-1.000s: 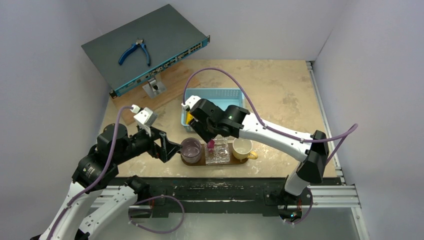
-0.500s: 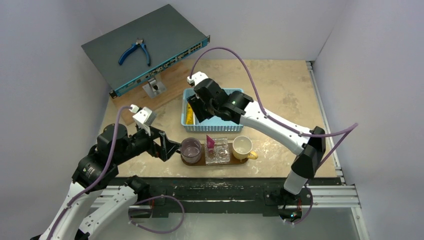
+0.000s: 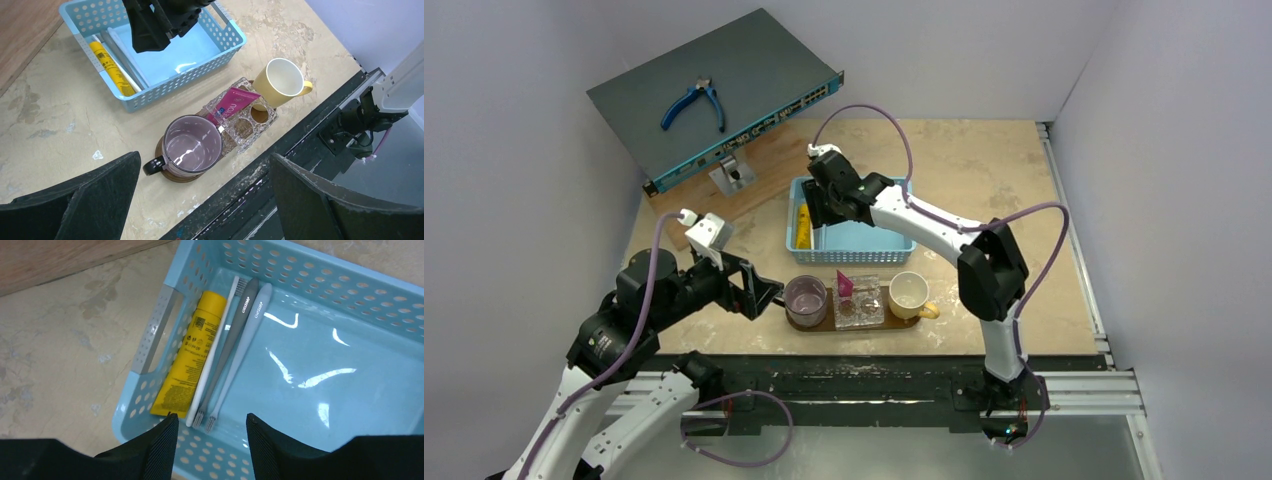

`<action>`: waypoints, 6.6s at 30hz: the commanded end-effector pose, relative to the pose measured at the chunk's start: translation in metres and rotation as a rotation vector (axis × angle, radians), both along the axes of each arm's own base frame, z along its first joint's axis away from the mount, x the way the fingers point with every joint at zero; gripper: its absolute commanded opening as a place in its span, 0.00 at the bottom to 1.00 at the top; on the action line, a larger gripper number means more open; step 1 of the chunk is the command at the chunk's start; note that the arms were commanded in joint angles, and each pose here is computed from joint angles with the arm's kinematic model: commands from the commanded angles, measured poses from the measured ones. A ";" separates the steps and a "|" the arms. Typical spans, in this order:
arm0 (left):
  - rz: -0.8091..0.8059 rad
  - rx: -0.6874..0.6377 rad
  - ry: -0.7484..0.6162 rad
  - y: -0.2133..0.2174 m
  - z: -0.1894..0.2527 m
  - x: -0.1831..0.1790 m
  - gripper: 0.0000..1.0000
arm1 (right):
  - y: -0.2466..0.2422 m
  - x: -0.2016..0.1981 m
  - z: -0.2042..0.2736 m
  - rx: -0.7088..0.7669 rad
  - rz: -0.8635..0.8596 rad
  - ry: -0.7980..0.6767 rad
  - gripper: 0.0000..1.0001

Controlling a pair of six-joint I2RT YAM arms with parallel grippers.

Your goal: Prepare toiletry sets of a toothbrush and toothpaste on the tray

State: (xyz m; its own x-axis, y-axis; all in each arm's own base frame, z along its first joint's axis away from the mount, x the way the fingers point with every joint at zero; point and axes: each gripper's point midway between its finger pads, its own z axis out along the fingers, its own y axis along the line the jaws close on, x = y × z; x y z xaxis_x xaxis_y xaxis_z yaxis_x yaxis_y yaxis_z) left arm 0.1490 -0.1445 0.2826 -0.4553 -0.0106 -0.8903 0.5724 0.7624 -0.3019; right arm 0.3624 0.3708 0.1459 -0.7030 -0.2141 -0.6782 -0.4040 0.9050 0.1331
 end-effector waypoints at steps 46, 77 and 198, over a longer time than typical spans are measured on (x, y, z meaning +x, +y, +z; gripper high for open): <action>0.014 0.032 -0.003 0.001 -0.005 0.008 1.00 | 0.053 0.067 -0.048 0.280 -0.129 0.088 0.43; 0.004 0.025 0.004 -0.001 -0.004 0.009 1.00 | 0.060 0.069 -0.091 0.237 -0.130 0.148 0.42; -0.293 -0.227 0.389 -0.052 0.042 -0.047 0.97 | -0.017 -0.258 0.164 0.079 0.965 -0.749 0.00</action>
